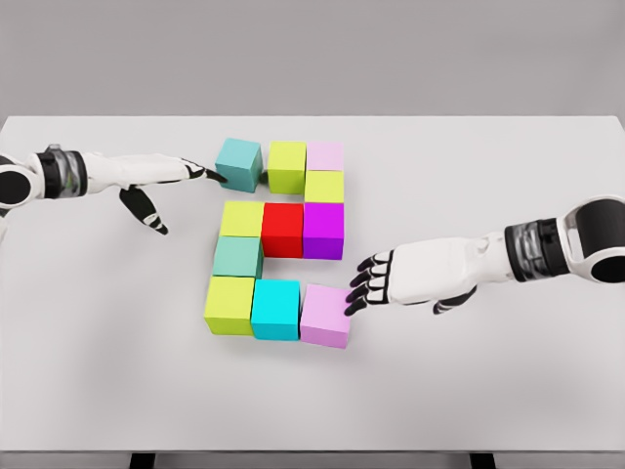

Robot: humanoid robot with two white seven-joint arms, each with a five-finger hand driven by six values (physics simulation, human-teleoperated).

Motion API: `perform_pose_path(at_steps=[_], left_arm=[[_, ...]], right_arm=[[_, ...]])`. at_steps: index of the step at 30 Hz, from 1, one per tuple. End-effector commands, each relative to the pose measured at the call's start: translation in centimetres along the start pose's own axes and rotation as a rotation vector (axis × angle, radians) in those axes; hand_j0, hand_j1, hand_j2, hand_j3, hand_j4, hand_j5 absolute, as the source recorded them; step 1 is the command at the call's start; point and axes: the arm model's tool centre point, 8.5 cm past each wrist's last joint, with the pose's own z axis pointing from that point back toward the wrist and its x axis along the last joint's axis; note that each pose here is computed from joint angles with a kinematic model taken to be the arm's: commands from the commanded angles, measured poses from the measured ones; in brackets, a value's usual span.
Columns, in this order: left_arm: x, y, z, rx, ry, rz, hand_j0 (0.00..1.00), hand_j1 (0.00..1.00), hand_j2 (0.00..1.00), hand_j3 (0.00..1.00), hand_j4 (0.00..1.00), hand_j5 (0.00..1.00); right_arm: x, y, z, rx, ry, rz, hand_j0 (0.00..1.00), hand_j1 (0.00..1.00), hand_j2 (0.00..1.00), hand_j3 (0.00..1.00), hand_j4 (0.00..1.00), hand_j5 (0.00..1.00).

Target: Assemble the squares on the desktop into the number 2

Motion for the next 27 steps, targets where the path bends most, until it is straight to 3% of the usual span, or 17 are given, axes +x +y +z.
perform_pose_path(at_steps=[1, 6, 11, 14, 19, 27], left_arm=[[-0.6, 0.0, 0.6, 0.007, 0.016, 0.013, 1.0, 1.0, 1.0, 1.0, 1.0, 1.0], [-3.0, -0.7, 1.8, 0.013, 0.088, 0.071, 1.0, 1.0, 1.0, 1.0, 1.0, 1.0], [-2.3, 0.3, 0.1, 0.017, 0.088, 0.076, 1.0, 1.0, 1.0, 1.0, 1.0, 1.0], [-3.1, 0.6, -0.1, 0.022, 0.13, 0.111, 1.0, 1.0, 1.0, 1.0, 1.0, 1.0], [-2.8, 0.1, -1.1, -0.002, 0.136, 0.098, 1.0, 1.0, 1.0, 1.0, 1.0, 1.0], [-2.2, 0.3, -1.6, -0.002, 0.111, 0.084, 1.0, 1.0, 1.0, 1.0, 1.0, 1.0]], right_arm=[[0.0, -0.1, 0.0, -0.005, -0.002, -0.005, 1.0, 1.0, 1.0, 1.0, 1.0, 1.0], [-0.2, -0.1, 0.5, -0.004, 0.013, -0.004, 1.0, 1.0, 1.0, 1.0, 1.0, 1.0], [-0.6, 0.3, 1.8, 0.008, 0.043, -0.014, 1.0, 1.0, 1.0, 1.0, 1.0, 1.0], [-0.7, 1.0, 2.4, 0.026, 0.057, -0.025, 1.0, 1.0, 1.0, 1.0, 1.0, 1.0], [-0.2, 2.1, 1.6, 0.057, 0.034, -0.036, 1.0, 1.0, 1.0, 1.0, 1.0, 1.0], [0.2, 1.5, 0.1, 0.041, -0.002, -0.026, 1.0, 1.0, 1.0, 1.0, 1.0, 1.0]])
